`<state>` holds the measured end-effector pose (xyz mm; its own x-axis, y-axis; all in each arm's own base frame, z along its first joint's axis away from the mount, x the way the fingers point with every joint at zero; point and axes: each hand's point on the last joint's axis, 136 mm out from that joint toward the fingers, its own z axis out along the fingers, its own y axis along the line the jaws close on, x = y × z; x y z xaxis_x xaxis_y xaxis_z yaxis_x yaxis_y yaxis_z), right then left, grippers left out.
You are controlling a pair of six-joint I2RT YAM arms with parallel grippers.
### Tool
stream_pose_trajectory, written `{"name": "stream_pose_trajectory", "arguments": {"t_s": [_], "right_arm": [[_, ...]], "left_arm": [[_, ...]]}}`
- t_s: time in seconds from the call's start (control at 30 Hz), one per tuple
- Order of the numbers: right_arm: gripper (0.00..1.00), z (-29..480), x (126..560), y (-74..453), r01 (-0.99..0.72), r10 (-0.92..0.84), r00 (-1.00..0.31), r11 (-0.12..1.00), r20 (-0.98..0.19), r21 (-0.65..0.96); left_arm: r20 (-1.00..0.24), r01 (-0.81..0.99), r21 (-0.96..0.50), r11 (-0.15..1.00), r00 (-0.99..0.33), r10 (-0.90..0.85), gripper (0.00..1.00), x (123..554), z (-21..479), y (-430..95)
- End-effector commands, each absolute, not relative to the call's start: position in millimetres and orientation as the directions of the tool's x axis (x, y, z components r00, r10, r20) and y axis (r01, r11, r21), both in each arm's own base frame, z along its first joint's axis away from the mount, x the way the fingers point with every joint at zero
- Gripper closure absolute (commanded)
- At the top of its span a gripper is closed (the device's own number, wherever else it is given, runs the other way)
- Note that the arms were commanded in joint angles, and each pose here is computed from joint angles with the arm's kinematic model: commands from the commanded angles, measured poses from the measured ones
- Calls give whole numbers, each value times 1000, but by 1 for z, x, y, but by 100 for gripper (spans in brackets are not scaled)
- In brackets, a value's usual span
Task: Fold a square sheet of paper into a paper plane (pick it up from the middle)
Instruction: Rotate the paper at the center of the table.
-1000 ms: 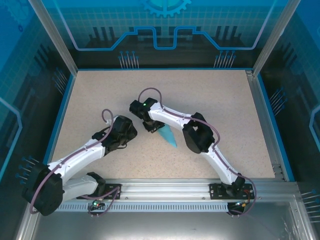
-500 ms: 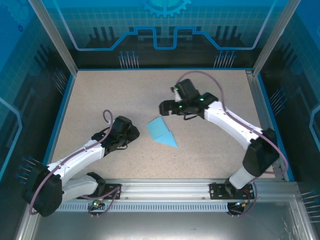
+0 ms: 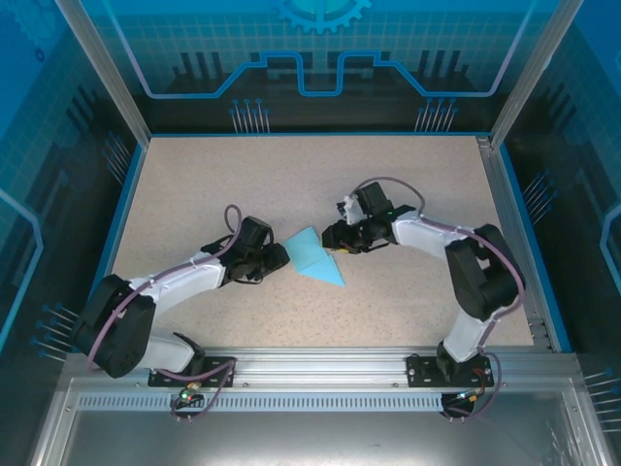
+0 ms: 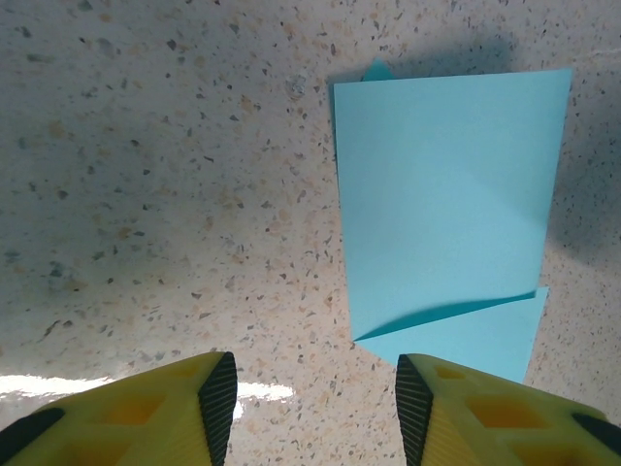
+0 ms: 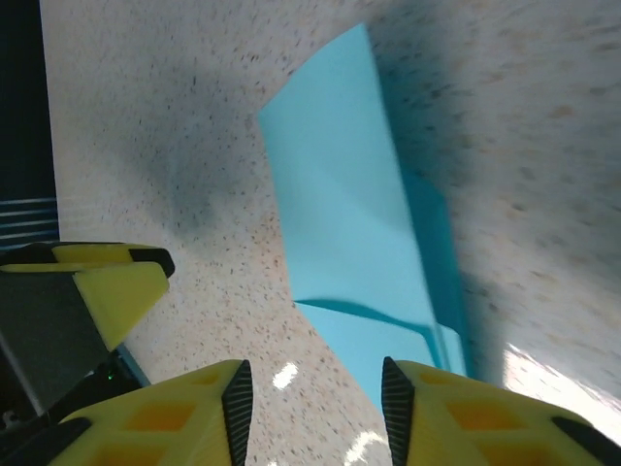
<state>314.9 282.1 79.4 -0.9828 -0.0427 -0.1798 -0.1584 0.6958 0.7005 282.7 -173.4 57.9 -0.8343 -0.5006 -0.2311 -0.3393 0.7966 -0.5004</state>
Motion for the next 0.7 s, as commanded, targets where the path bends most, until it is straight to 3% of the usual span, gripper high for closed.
{"name": "stream_pose_trajectory", "arguments": {"t_s": [0.0, 0.33, 0.5, 0.67], "right_arm": [[61, 84, 325, 310, -206, -89, -976, 661, -197, 722], [65, 27, 349, 309, -90, -39, -995, 754, -92, 651], [66, 7, 351, 276, 96, 155, -987, 806, -52, 585], [68, -6, 335, 268, 263, 330, -944, 745, 3, 613]], "left_arm": [[-229, -319, -536, 782, -836, -499, 50, 293, 69, -182], [-208, -329, -531, 781, -843, -496, 49, 294, 62, -185], [-205, -330, -530, 781, -844, -496, 49, 296, 61, -187], [-201, -330, -530, 781, -846, -494, 49, 300, 58, -190]]}}
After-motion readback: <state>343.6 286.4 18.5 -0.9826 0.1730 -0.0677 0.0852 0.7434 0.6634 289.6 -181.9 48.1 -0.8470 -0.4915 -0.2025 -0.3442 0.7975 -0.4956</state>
